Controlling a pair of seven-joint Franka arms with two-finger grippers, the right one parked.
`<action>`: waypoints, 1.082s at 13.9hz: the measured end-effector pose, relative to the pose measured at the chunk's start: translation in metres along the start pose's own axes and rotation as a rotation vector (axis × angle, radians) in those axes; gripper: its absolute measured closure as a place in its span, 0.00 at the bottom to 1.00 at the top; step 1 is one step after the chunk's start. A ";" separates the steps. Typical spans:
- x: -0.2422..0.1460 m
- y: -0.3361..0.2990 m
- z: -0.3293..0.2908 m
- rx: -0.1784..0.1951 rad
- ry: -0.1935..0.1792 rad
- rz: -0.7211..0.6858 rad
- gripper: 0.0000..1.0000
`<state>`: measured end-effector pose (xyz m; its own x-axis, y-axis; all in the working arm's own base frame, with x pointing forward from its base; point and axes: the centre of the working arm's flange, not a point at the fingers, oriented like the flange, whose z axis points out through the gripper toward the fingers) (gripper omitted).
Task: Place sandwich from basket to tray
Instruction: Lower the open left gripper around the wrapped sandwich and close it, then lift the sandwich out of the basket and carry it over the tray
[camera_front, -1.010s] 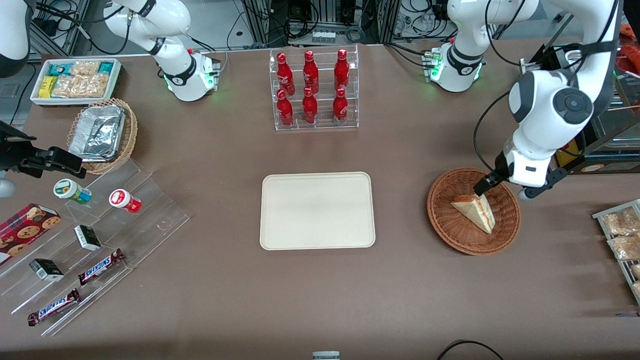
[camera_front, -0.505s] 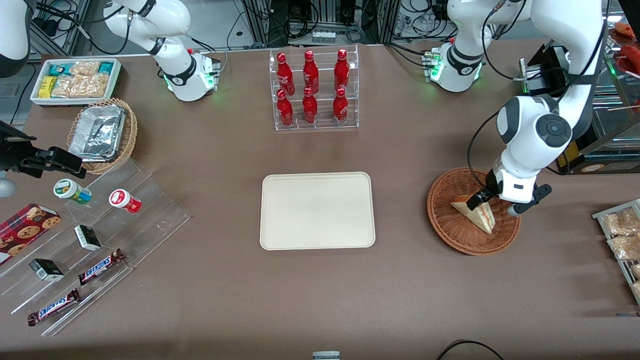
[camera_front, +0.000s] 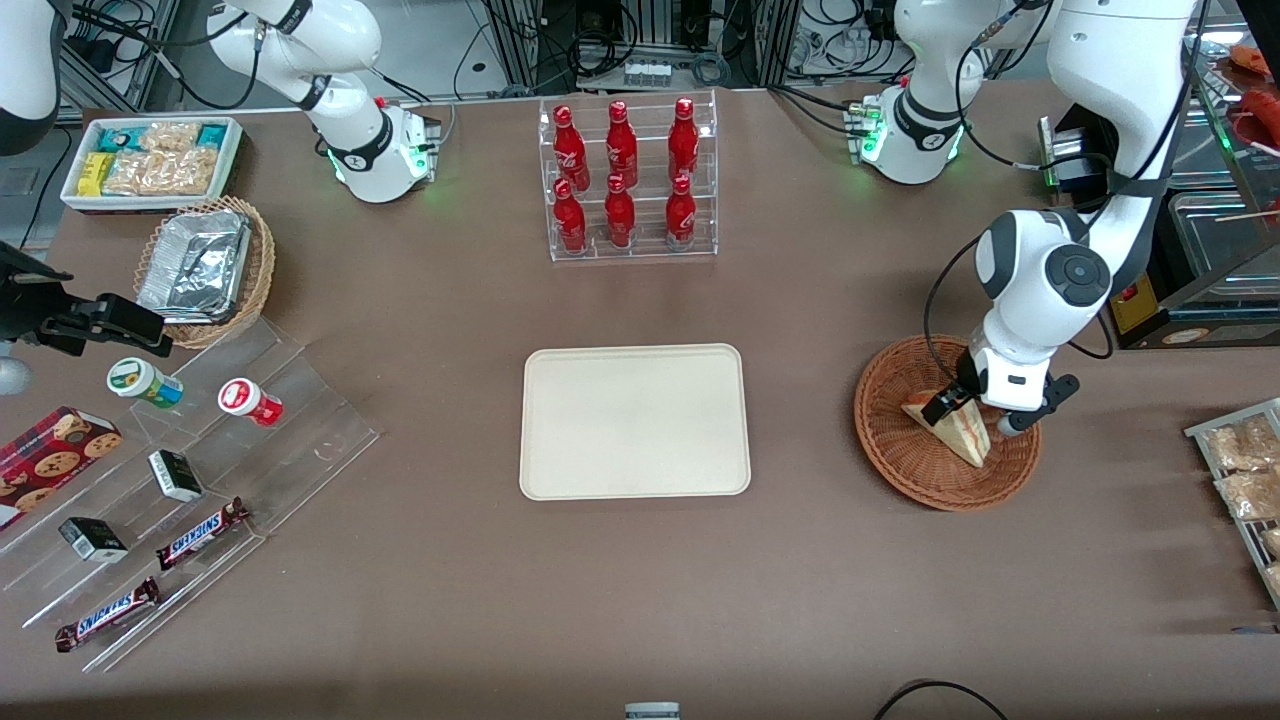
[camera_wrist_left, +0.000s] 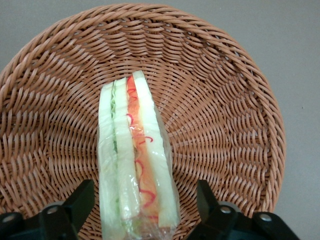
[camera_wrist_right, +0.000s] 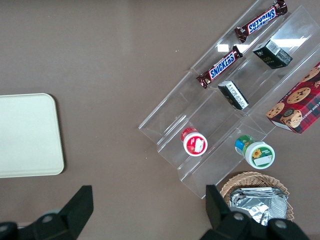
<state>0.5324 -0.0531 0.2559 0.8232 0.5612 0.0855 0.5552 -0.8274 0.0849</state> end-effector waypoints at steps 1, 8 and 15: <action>0.000 0.000 0.000 -0.002 0.002 -0.007 0.24; 0.003 0.004 -0.050 0.031 -0.025 0.002 0.71; -0.067 0.118 -0.183 0.073 -0.084 0.216 0.85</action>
<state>0.5212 -0.1845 0.4423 0.9289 0.3701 0.0110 0.3701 -0.9290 0.0014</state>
